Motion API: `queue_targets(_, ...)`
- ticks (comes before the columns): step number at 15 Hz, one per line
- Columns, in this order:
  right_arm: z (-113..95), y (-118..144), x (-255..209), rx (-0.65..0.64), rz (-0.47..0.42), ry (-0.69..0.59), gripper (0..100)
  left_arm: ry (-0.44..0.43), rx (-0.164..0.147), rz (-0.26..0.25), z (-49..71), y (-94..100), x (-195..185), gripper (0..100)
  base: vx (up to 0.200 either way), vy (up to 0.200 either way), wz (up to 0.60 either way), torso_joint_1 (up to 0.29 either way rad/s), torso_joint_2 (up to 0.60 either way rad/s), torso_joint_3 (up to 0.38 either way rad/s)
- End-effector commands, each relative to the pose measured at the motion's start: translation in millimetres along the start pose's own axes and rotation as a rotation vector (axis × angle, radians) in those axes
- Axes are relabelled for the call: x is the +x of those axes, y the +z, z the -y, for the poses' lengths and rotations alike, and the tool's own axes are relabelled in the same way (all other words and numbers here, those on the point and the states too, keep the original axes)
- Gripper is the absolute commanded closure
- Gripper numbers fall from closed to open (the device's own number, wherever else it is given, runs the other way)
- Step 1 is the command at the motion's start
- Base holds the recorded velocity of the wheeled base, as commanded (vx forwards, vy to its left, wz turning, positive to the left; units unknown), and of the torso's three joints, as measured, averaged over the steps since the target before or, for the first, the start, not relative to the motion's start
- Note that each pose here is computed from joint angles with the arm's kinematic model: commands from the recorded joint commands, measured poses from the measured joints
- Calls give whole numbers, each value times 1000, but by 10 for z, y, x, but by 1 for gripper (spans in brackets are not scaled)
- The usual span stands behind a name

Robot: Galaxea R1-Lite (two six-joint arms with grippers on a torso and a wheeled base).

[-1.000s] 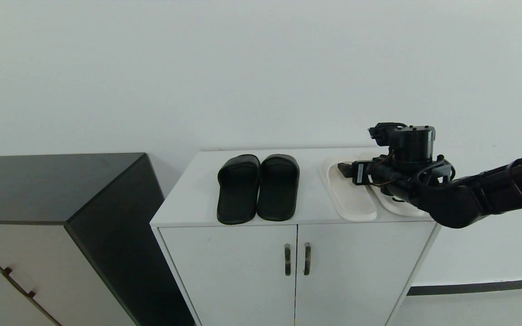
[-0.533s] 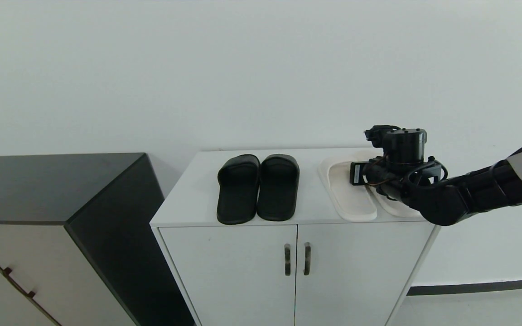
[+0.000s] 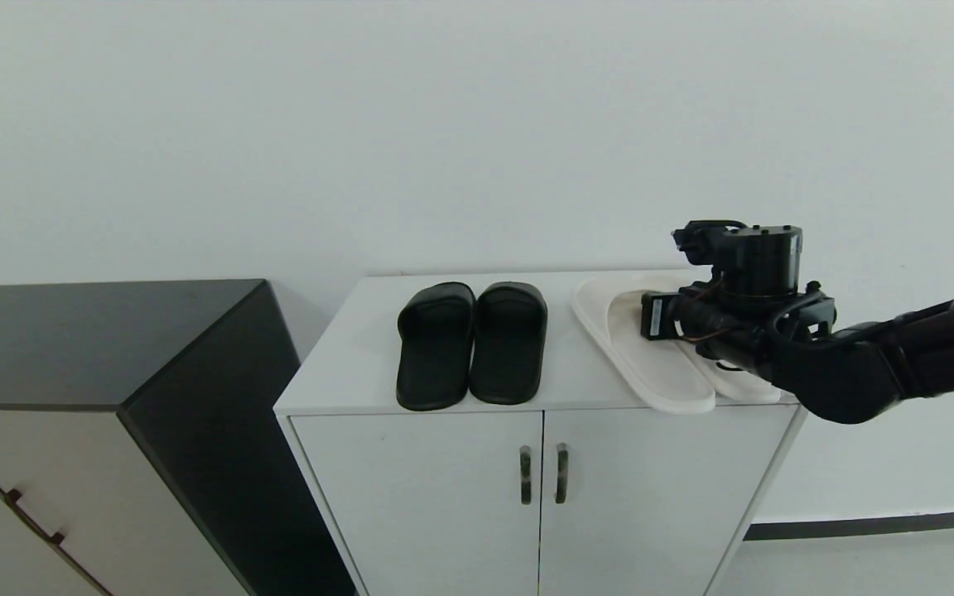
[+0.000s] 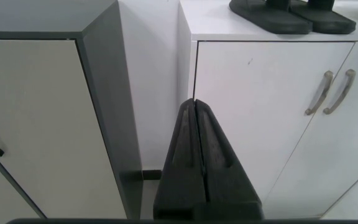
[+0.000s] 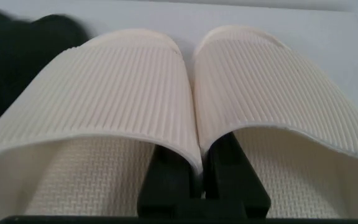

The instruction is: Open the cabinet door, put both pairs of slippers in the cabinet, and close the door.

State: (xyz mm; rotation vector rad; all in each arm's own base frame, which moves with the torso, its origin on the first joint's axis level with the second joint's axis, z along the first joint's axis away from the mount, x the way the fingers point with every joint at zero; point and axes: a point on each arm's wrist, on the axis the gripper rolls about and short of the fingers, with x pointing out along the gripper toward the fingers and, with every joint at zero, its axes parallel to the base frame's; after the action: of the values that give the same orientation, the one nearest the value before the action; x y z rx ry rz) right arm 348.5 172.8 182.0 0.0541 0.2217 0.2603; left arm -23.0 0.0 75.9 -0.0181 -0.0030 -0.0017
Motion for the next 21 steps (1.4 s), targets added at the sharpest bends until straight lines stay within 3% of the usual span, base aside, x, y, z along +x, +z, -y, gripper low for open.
queue_targets(1,-177,122,-558,3,20,128,100,0,0,-1,0,0,1,100,0,0,0,0,0,0)
queue_targets(6,-202,-86,-1358,0,-63,455,100,0,1,-1,0,0,1,100,0,0,0,0,0,0)
queue_targets(8,-249,-105,-1486,16,-72,520,100,0,1,-1,0,0,1,100,0,0,0,0,0,0)
queue_targets(18,-240,-160,-1539,17,-87,528,100,0,1,0,0,1,1,100,-200,0,0,3,2,3)
queue_targets(21,-237,-168,-1544,15,-89,531,100,0,1,-1,0,0,1,100,0,0,0,0,0,0)
